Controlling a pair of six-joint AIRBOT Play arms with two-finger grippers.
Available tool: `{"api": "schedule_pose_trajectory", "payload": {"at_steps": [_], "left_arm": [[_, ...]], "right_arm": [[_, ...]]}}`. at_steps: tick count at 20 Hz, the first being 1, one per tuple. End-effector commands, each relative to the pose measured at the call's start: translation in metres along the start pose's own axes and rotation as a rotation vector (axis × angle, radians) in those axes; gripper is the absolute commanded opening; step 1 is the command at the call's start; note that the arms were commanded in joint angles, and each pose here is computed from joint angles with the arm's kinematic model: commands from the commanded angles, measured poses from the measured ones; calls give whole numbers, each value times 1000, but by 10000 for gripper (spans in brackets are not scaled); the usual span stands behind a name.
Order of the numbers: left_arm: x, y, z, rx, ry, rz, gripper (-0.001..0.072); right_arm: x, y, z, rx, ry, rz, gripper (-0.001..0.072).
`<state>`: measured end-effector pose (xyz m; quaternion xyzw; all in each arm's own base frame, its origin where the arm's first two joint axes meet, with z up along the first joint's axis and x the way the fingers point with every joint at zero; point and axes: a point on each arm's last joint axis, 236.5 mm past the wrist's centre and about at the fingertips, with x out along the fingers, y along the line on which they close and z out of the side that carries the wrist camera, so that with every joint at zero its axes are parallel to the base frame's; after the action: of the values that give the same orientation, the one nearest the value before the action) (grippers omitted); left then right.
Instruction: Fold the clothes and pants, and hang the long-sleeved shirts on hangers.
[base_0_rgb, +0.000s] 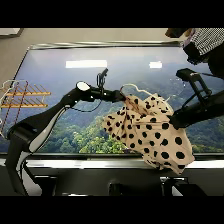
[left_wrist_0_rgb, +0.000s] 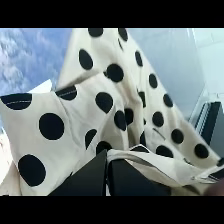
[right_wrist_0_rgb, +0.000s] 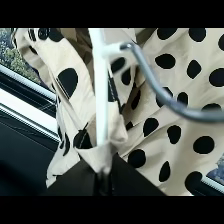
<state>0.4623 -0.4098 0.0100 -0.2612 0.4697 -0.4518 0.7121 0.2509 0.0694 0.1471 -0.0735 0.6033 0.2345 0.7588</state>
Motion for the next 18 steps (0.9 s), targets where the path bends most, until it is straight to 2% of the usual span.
{"api": "schedule_pose_trajectory", "payload": {"at_steps": [1,11,14,18], "left_arm": [[-17,-5,30,25,-63,-1,26],[-42,-12,57,24,-114,-8,26],[-44,-10,59,22,-120,-4,25],[-53,-4,63,18,-126,1,26]], "right_arm": [[2,-9,3,-8,-3,-30,23],[28,-31,15,-55,54,-70,23],[34,-24,15,-152,106,-151,22],[29,-34,11,-177,168,-323,22]]}}
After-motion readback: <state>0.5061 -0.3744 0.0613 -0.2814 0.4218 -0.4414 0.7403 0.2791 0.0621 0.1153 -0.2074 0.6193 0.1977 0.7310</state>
